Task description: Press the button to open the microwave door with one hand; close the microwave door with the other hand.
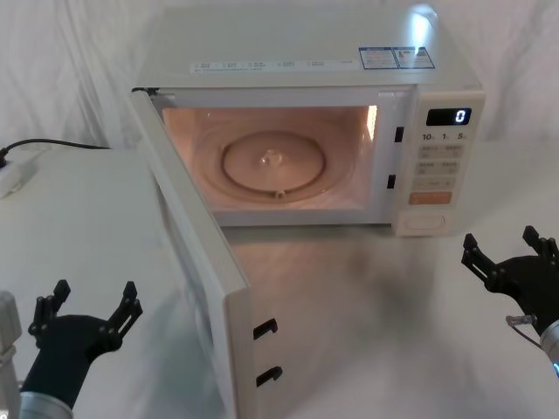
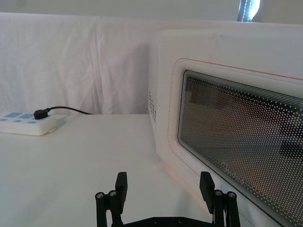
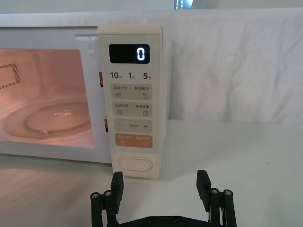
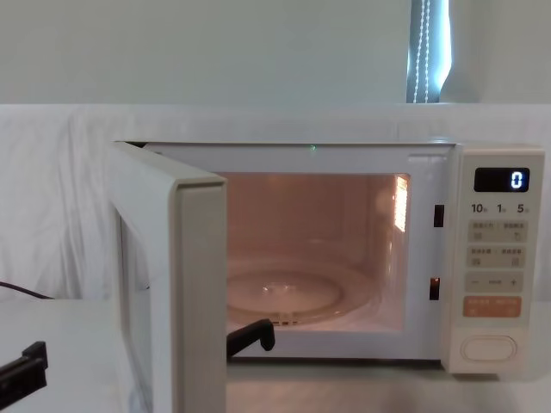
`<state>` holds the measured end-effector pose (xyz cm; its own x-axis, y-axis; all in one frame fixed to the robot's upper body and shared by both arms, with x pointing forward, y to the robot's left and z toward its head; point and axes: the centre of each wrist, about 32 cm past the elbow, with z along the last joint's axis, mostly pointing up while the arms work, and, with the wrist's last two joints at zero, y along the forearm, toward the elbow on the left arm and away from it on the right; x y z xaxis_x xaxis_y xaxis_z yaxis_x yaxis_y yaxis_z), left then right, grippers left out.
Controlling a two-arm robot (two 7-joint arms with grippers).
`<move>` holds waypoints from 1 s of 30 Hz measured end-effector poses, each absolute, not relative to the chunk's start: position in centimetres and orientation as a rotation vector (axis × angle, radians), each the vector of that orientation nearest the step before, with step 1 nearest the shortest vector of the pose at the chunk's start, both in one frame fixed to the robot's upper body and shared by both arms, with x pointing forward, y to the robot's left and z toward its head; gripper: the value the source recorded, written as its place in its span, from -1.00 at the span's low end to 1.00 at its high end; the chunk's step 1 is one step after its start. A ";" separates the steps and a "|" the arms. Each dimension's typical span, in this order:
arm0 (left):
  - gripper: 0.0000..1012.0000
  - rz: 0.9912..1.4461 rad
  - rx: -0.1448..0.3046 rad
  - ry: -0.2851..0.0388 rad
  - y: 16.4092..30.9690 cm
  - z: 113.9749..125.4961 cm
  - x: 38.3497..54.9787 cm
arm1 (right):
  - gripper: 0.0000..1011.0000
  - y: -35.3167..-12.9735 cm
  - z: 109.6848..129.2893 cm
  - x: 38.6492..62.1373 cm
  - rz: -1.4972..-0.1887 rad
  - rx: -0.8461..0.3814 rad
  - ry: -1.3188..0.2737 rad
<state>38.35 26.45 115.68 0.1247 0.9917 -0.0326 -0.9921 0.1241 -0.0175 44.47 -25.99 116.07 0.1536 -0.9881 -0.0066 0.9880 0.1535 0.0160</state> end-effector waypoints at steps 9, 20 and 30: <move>0.98 1.401 -0.072 0.005 26.6 117.2 38.6 | 0.98 -26.0 116.1 44.5 -1.416 0.017 -0.006; 0.98 1.326 -0.090 -0.003 28.5 119.6 37.3 | 0.98 -26.0 116.0 44.5 -1.416 0.016 -0.006; 0.52 1.272 -0.112 0.008 29.9 121.7 35.7 | 0.98 -26.0 116.0 44.5 -1.415 0.016 -0.006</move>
<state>35.72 29.86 121.67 0.2954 0.9529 -0.0682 -0.9537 0.2900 -0.0793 44.49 -26.00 116.03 0.1547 -0.9879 -0.0055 0.9879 0.1546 0.0142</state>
